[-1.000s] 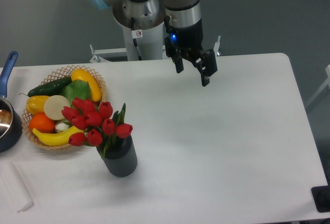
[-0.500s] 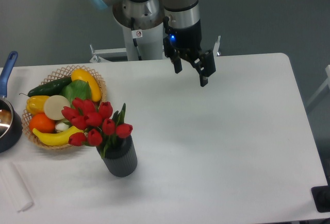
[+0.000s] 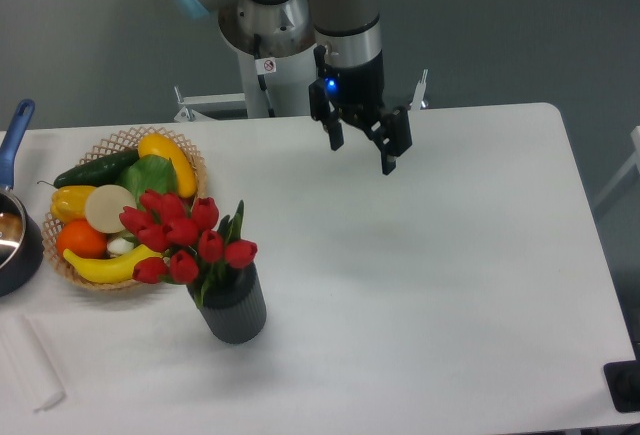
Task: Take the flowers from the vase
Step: 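Move the open gripper toward the red tulips in the black vase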
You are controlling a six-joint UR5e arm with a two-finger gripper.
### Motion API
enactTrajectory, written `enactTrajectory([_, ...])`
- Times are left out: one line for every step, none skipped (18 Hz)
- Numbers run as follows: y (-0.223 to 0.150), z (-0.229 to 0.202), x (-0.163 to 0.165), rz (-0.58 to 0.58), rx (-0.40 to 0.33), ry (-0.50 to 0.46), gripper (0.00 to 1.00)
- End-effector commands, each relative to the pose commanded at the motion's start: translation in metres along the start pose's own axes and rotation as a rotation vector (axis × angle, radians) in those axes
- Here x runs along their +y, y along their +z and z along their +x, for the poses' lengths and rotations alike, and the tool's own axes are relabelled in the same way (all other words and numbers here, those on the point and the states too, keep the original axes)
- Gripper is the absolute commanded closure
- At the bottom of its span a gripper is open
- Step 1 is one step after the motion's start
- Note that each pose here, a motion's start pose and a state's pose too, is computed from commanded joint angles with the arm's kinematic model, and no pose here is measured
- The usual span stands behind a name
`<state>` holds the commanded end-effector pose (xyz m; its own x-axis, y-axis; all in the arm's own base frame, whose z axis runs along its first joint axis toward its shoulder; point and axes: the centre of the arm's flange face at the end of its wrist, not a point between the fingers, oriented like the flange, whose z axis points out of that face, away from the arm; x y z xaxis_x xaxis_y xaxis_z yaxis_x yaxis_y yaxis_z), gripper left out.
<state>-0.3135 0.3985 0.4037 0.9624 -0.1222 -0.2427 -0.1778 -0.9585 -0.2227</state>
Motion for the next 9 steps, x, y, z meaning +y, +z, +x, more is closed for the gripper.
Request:
enactTrajectory([-0.002, 0.002, -0.003, 0.015, 0.002, -0.032, 0.00])
enactTrajectory([-0.003, 0.004, -0.006, 0.035, 0.011, -0.035, 0.00])
enactTrajectory([-0.002, 0.007, -0.008, 0.062, 0.030, -0.039, 0.00])
enactTrajectory([-0.002, 0.008, -0.011, 0.091, 0.043, -0.044, 0.00])
enactTrajectory([-0.001, 0.011, -0.010, 0.107, 0.056, -0.046, 0.00])
enactTrajectory([0.001, 0.013, -0.009, 0.122, 0.069, -0.050, 0.00])
enactTrajectory([0.005, 0.017, -0.008, 0.141, 0.089, -0.050, 0.00])
enactTrajectory([0.004, 0.021, -0.008, 0.177, 0.104, -0.051, 0.00])
enactTrajectory([0.004, 0.024, -0.011, 0.226, 0.127, -0.051, 0.00])
